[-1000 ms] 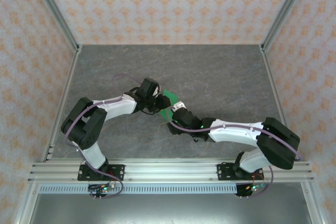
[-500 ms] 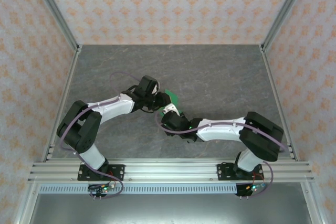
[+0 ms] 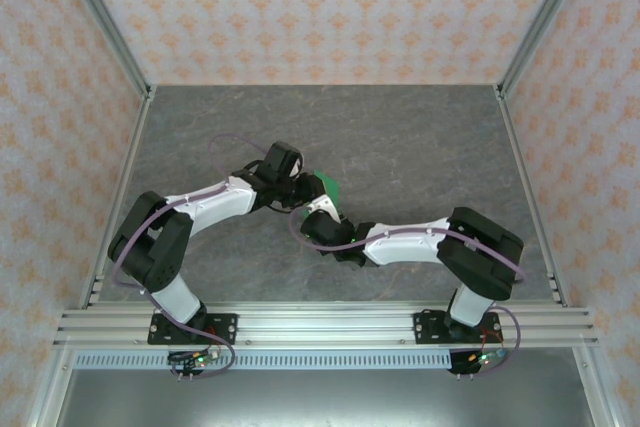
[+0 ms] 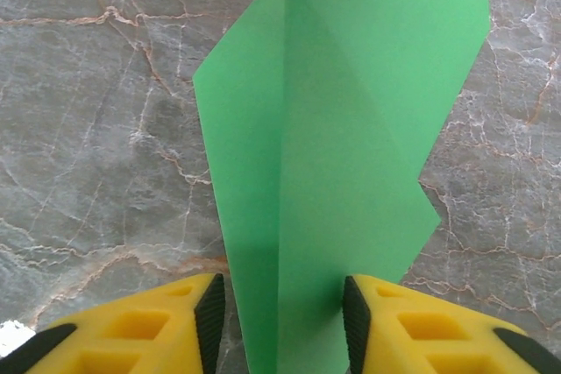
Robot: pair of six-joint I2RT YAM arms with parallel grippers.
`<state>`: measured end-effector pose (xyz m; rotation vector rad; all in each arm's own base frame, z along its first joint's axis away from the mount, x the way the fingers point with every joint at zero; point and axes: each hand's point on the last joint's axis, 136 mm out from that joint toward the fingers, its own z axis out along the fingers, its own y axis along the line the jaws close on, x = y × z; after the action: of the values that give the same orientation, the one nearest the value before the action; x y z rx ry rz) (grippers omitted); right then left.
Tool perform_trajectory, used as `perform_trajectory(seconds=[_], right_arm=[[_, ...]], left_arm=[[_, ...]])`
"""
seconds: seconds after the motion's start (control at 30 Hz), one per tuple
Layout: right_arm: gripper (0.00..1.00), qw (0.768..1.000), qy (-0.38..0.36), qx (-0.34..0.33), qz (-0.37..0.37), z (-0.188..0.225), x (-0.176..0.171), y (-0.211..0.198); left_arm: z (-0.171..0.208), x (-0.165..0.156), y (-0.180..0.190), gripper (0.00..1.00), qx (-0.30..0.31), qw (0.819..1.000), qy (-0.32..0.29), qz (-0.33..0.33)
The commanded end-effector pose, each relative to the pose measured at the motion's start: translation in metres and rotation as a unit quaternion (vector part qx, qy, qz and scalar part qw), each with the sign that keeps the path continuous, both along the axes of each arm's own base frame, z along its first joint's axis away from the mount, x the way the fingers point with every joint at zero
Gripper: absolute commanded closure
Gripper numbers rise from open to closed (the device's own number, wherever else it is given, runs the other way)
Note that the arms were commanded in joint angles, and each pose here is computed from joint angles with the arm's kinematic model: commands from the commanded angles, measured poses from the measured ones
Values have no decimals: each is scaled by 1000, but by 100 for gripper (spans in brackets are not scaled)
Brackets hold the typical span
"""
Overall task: Fold a paper plane with a square sheet of paper (fold left side to right side)
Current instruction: Fourth fold the wing at the center of the table.
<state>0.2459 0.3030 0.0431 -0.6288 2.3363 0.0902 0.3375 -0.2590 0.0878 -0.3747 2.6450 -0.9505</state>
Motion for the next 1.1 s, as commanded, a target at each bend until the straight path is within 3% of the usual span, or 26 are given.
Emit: perform_trajectory(seconds=[0.0, 0.2, 0.47, 0.7, 0.87, 1.07], right_arm=[[62, 1000, -13, 3, -21, 6, 10, -1], [71, 1000, -4, 0, -17, 2, 8, -2], [82, 1000, 7, 4, -21, -3, 7, -5], [87, 999, 18, 16, -24, -7, 5, -7], [88, 998, 37, 39, -18, -8, 3, -8], [88, 994, 68, 85, -7, -9, -2, -7]], left_arm=[[12, 3, -1, 65, 8, 1000, -16, -5], [15, 2, 1, 62, 15, 1000, -20, -7], [30, -5, 24, 41, 43, 998, -36, 2], [41, -11, 59, 31, 37, 998, -44, 37], [36, -21, 83, 28, 38, 997, -39, 59], [19, -33, 76, 29, 12, 999, -28, 43]])
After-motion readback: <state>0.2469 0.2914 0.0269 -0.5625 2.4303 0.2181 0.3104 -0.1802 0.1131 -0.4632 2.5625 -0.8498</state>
